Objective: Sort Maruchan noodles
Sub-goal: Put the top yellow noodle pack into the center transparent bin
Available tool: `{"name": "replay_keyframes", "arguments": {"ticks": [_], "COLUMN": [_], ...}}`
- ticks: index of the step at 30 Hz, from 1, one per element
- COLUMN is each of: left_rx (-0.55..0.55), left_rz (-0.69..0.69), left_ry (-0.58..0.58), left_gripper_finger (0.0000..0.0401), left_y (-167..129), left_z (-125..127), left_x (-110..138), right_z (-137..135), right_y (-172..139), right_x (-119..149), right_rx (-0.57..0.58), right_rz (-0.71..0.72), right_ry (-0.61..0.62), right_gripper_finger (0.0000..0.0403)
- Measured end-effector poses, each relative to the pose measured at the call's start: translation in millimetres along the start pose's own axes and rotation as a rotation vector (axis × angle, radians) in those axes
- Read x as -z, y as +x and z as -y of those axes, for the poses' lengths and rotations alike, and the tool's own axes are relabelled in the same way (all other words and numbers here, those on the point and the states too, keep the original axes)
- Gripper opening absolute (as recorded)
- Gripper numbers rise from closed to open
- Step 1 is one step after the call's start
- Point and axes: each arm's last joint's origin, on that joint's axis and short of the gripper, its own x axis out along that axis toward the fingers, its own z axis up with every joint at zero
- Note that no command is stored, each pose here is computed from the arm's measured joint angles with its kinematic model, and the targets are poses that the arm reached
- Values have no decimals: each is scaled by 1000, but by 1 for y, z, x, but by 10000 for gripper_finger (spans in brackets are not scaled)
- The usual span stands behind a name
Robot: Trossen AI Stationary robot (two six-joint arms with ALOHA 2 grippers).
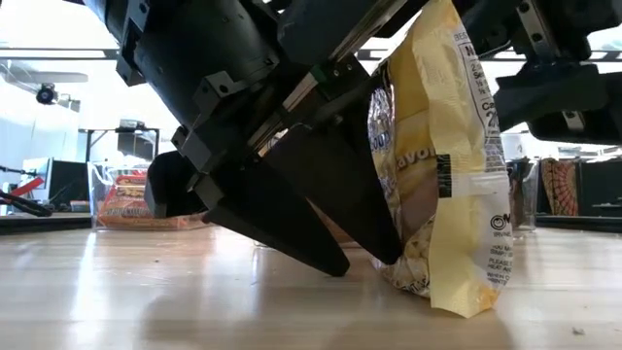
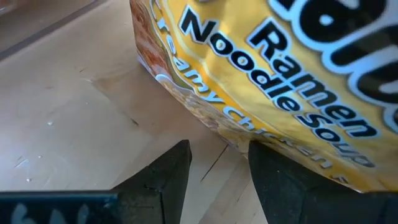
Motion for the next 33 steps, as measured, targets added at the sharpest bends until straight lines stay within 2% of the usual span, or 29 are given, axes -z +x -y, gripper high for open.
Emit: {"name": "replay_keyframes", "arguments": {"ticks": [17,24,33], "left_rx": [5,6,19], "left_rz": [58,92,112], "left_ry": [-9,-26,-33], "left_gripper_finger": [153,153,153], "left_y": [12,15,18], "left_z": [-5,-6,-7], "left_x": [-21,-27,-35], "right_z": [-9,-5,-1], "right_y": [-1,-2,0], "right_x": [-12,-16,-23], "right_rx": [-41,36,72], "right_rz": [11,17,25], "right_ry": [15,-22,-57], "right_gripper_finger": [252,254,251]}}
